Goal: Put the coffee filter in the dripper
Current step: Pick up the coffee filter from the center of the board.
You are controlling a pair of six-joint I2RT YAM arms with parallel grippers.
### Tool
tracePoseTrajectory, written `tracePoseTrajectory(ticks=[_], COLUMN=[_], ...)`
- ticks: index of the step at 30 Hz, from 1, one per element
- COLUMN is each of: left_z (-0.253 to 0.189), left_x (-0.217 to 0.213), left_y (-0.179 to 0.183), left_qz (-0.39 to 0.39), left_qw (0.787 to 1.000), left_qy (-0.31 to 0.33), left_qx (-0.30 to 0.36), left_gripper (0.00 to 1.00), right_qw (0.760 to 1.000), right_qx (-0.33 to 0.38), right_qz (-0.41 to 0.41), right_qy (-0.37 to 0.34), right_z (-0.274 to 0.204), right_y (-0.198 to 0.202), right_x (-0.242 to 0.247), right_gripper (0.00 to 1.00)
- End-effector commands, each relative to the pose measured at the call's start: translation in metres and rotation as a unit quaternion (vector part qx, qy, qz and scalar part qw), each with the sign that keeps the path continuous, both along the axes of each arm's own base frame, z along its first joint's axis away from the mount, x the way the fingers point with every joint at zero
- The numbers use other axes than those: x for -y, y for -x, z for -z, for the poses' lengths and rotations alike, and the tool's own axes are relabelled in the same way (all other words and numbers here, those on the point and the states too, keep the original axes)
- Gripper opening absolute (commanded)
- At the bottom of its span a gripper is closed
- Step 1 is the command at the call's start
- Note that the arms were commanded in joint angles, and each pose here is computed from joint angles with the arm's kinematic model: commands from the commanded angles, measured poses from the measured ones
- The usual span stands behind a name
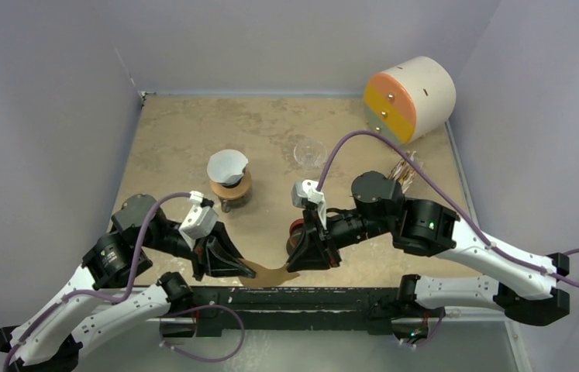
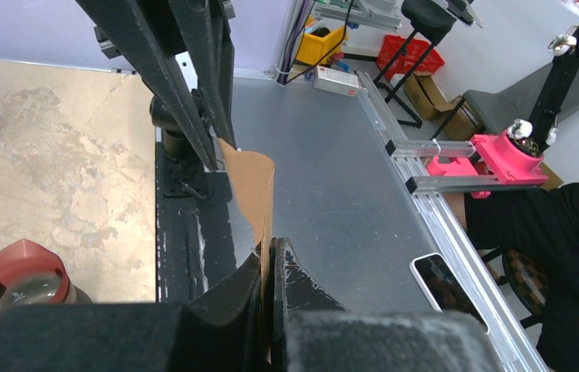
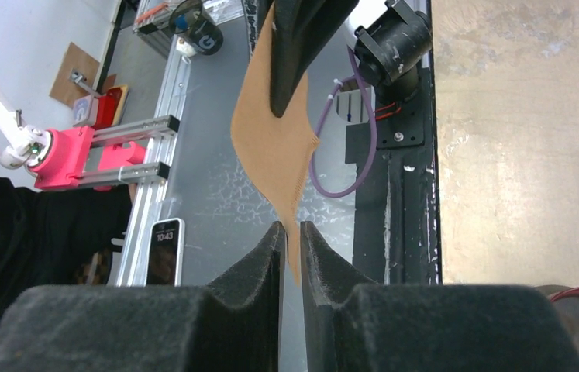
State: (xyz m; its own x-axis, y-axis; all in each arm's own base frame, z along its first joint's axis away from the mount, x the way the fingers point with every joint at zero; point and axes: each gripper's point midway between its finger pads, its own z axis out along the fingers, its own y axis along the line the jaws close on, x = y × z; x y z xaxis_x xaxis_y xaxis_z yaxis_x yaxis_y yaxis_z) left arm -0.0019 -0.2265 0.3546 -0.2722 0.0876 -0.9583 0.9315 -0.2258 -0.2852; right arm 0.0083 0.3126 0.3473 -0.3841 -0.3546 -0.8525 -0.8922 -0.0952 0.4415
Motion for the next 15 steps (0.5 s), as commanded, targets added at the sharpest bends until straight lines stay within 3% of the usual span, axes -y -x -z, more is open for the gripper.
tracePoseTrajectory(ticks=[1,15], left_z=[-0.018,-0.008], left_x=[-0.002,0.001], left_y=[0.007,-0.001], left_qz=[0.021,0.001], left_qw=[0.999,1.000], left_qy=[0.025,0.011], left_qx=[0.016,0.011], left_gripper=[0.00,0.00], right_qw=[1.000,0.998], right_qx=[0.013,0.005], right_qz=[-0.003,-0.022], right_qy=[-0.026,-0.052], right_z=[-0.011,-0.023], right_y=[0.002,0.011], right_x=[0.003,0.007], right_gripper=[0.15,0.14])
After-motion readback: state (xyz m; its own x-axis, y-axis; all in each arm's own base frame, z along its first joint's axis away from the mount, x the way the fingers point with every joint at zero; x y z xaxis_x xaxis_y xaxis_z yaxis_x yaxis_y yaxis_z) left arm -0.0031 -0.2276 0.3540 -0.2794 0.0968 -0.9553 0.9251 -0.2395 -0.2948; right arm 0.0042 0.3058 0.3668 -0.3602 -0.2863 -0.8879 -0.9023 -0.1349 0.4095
